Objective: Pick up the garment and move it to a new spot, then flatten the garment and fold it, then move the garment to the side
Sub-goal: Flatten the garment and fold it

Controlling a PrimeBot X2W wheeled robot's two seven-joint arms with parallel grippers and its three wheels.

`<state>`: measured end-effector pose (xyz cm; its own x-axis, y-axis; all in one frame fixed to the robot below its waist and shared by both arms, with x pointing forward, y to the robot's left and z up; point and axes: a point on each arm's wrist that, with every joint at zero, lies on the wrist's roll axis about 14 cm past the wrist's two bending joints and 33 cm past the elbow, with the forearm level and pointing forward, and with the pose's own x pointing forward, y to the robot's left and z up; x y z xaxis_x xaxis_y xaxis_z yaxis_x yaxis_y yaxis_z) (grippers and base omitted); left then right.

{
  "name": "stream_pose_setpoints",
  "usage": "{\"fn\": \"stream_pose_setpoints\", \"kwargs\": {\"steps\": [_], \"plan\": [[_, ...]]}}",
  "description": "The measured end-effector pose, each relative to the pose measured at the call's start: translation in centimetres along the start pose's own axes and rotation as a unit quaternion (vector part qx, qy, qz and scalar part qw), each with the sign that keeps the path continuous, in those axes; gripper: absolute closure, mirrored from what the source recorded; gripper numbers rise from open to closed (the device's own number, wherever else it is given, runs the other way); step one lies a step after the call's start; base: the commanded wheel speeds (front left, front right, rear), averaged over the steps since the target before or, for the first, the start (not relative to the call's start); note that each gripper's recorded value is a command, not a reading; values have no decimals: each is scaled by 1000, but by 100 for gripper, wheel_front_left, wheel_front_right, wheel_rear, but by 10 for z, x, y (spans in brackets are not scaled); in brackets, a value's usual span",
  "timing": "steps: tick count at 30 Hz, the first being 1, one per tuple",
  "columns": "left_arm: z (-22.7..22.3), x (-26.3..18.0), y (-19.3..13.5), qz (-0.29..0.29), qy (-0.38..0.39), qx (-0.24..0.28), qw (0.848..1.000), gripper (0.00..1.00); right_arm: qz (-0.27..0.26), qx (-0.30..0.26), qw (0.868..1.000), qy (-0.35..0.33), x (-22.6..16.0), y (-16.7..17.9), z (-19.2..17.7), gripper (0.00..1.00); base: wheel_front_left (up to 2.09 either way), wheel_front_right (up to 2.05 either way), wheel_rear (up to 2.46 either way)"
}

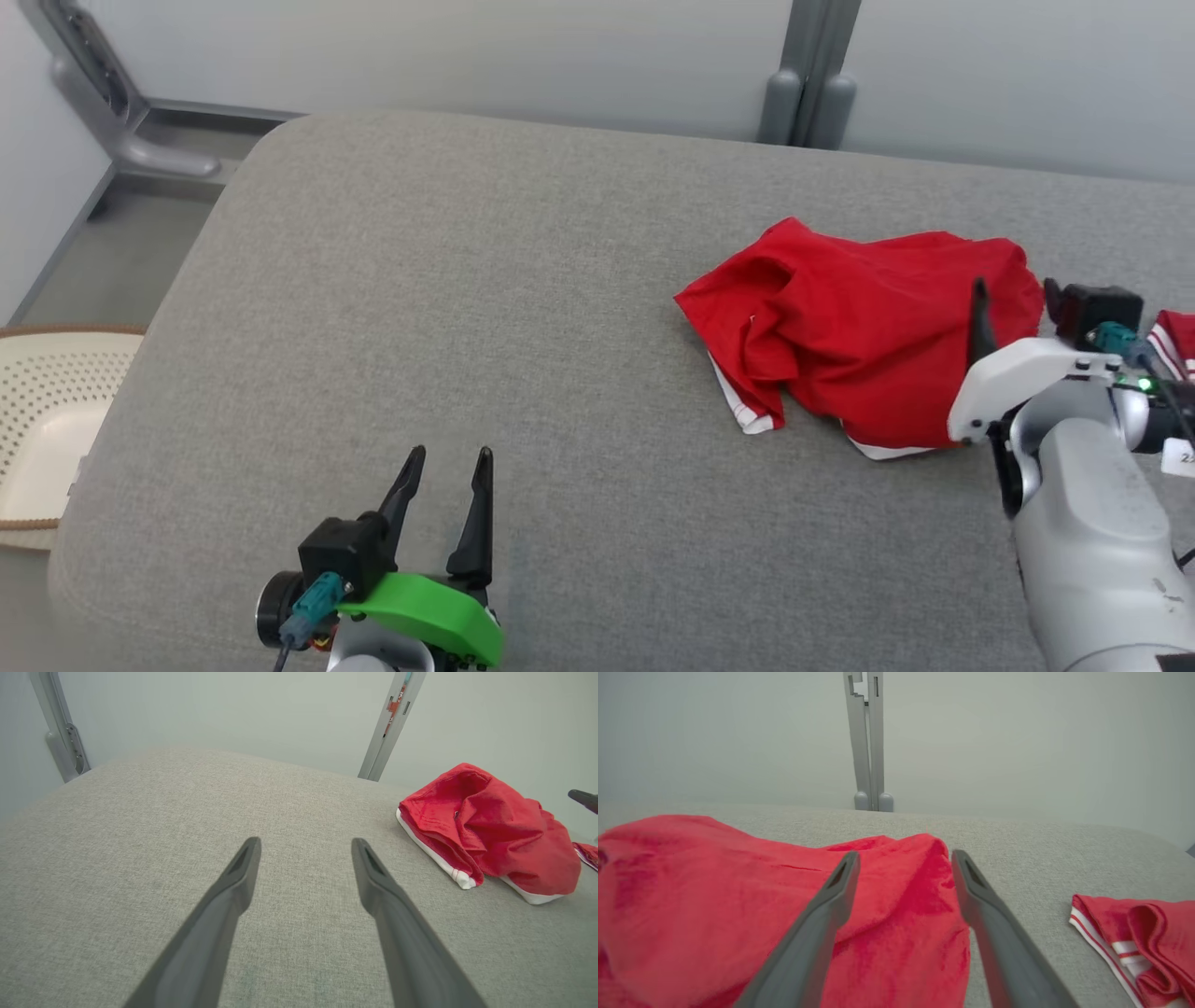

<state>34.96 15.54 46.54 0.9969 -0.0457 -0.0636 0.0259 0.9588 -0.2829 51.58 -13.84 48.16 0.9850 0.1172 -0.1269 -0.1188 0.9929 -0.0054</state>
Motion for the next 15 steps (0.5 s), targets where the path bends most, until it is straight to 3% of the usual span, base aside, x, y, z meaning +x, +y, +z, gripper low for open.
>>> {"fn": "stream_pose_setpoints", "kwargs": {"steps": [5, 8, 12, 15], "plan": [[6, 2, -18, -27, -8, -1, 1000, 0, 31, -10, 999, 5, -32, 16, -13, 0, 0, 0, 0], [10, 4, -28, -42, -13, -3, 999, 0, 56, 13, 998, 24, -47, 33, -30, 0, 0, 0, 0], [8, 7, -29, -45, -8, -4, 999, 0, 121, -19, 991, 58, -58, 71, -53, 0, 0, 0, 0], [5, 8, -26, -39, -3, -6, 999, 0, 149, -45, 984, 83, -59, 80, -67, 0, 0, 0, 0]]}}
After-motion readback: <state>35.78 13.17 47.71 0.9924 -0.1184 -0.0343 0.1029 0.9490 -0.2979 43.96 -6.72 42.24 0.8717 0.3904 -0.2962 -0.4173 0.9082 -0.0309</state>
